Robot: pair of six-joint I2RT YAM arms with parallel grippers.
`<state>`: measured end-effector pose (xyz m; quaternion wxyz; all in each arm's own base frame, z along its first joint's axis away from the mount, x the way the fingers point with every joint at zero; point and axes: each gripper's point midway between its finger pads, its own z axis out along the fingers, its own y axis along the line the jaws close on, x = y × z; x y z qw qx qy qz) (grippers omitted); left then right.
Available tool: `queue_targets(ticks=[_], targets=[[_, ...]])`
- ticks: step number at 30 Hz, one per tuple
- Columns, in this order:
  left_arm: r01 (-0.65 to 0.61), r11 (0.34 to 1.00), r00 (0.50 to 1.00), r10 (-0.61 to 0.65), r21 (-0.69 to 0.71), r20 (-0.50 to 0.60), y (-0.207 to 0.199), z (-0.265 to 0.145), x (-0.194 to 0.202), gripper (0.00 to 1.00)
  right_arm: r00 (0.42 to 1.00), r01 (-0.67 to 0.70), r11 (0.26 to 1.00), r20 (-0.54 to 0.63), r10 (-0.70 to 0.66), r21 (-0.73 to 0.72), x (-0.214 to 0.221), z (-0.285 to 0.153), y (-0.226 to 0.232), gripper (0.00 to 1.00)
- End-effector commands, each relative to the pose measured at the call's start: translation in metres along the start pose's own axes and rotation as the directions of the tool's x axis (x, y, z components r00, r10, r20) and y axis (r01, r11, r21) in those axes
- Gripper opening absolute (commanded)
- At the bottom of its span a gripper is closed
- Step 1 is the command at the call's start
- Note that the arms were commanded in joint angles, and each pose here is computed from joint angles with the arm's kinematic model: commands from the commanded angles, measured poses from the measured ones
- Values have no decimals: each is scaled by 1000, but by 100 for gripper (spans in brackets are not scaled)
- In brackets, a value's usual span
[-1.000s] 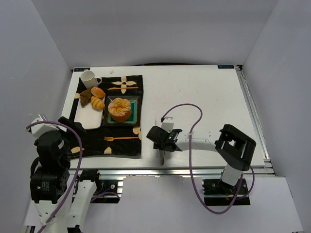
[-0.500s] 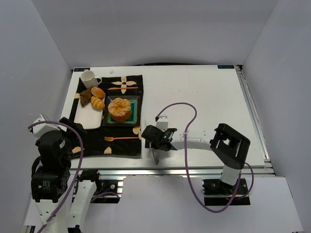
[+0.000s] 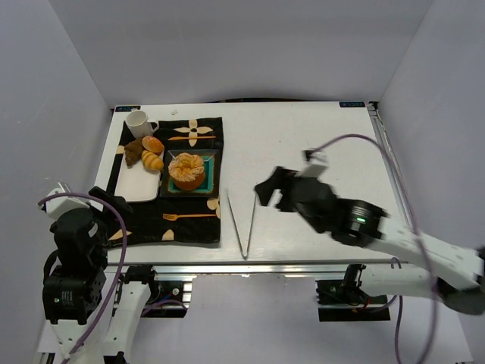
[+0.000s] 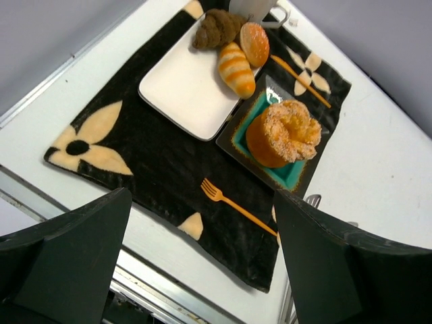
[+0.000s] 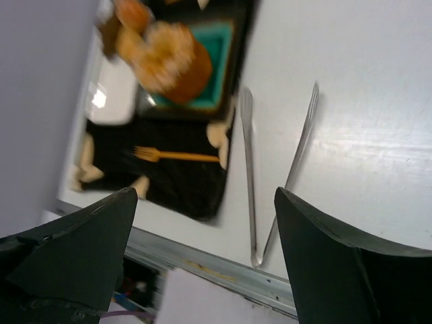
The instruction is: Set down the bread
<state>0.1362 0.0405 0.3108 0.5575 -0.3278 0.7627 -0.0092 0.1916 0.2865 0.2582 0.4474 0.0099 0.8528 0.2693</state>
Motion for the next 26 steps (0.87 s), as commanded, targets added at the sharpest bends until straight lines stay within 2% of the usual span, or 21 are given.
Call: queue_targets(ticks=[1,3,6,8,13,17,21,26], targets=[[-10,1000,999,10,-10,35,6,-15,-13,98,996,24,993,79,-33,117,-10,-36,-64,89],[-9,1000,999,9,-14,37,8,-18,-12,98,995,1,992,97,-13,124,-6,-57,-95,90],[-6,1000,999,7,-13,34,9,-17,-9,98,990,-72,994,124,62,78,-4,-75,-111,89],[-2,1000,1000,2,-8,21,8,-14,-4,98,988,-76,995,137,67,64,-7,-83,-117,89],[15,1000,1000,-16,22,18,1,-10,-2,98,987,-64,988,152,43,137,-11,-90,-135,89],[2,1000,1000,-2,15,15,0,-6,-4,98,988,-61,987,148,39,149,-9,-92,-140,89],[38,998,999,-39,40,22,-2,-7,0,98,987,-65,985,153,40,159,-9,-96,-146,89],[58,998,995,-60,29,79,3,-12,-11,98,979,-77,989,196,51,130,-16,-98,-146,89]])
